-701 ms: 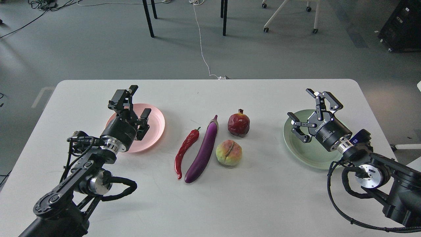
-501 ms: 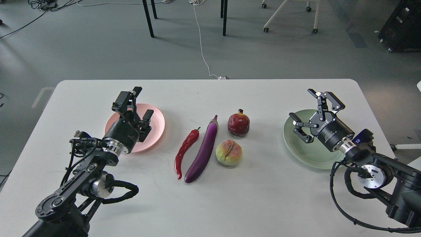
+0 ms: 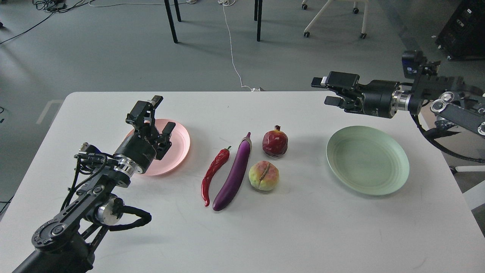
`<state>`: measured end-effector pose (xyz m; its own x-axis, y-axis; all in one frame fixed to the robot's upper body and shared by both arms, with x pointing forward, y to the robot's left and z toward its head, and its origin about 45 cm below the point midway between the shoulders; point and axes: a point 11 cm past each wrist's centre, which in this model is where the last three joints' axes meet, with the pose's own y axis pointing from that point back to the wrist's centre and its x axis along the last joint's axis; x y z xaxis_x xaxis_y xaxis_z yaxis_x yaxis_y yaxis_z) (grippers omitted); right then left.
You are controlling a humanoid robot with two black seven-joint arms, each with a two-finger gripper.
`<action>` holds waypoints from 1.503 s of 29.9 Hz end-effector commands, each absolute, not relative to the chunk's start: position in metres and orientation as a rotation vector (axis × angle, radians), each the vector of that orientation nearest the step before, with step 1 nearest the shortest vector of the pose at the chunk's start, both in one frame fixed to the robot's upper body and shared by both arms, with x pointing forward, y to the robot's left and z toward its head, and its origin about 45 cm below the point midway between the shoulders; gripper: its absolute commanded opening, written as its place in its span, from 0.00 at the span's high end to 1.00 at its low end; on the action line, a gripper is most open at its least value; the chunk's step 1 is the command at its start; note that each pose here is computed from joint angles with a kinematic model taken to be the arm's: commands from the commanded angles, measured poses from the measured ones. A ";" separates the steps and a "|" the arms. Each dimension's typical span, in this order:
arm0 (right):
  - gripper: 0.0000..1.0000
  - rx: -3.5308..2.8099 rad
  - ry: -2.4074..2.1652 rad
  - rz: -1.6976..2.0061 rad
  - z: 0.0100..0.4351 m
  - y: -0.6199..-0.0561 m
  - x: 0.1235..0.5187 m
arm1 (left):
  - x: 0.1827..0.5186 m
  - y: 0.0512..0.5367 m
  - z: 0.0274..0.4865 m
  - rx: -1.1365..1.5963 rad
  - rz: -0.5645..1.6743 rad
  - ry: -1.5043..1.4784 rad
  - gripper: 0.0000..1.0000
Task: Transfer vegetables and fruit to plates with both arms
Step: 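Lift the right gripper and move it toward the red pomegranate, then close the right gripper around the red pomegranate and lift it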
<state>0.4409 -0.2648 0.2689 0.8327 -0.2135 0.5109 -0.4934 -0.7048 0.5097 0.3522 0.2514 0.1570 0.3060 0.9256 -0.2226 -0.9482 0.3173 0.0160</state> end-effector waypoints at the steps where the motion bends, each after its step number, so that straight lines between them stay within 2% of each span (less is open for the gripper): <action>1: 0.01 2.132 -0.238 0.720 0.272 -0.241 0.447 | 0.352 0.250 0.159 -0.132 1.241 0.202 0.02; 9: 0.01 1.860 0.062 0.887 0.237 -0.200 0.454 | 0.351 0.249 0.167 -0.142 1.228 0.182 0.02; 19: 0.02 1.809 0.153 0.977 0.212 -0.153 0.453 | 0.349 0.254 0.169 -0.134 1.227 0.170 0.02; 30: 0.02 1.786 0.195 0.992 0.188 -0.142 0.446 | 0.349 0.257 0.173 -0.131 1.224 0.158 0.02; 45: 0.02 1.794 0.175 1.018 0.177 -0.143 0.444 | 0.349 0.257 0.176 -0.134 1.218 0.150 0.02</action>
<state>0.4429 -0.1430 0.1777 0.6375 0.5415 0.5480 -0.3140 -0.4669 0.8267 0.3486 0.2569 0.1756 0.3369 0.9228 -0.1868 -0.9405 0.3391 -0.0213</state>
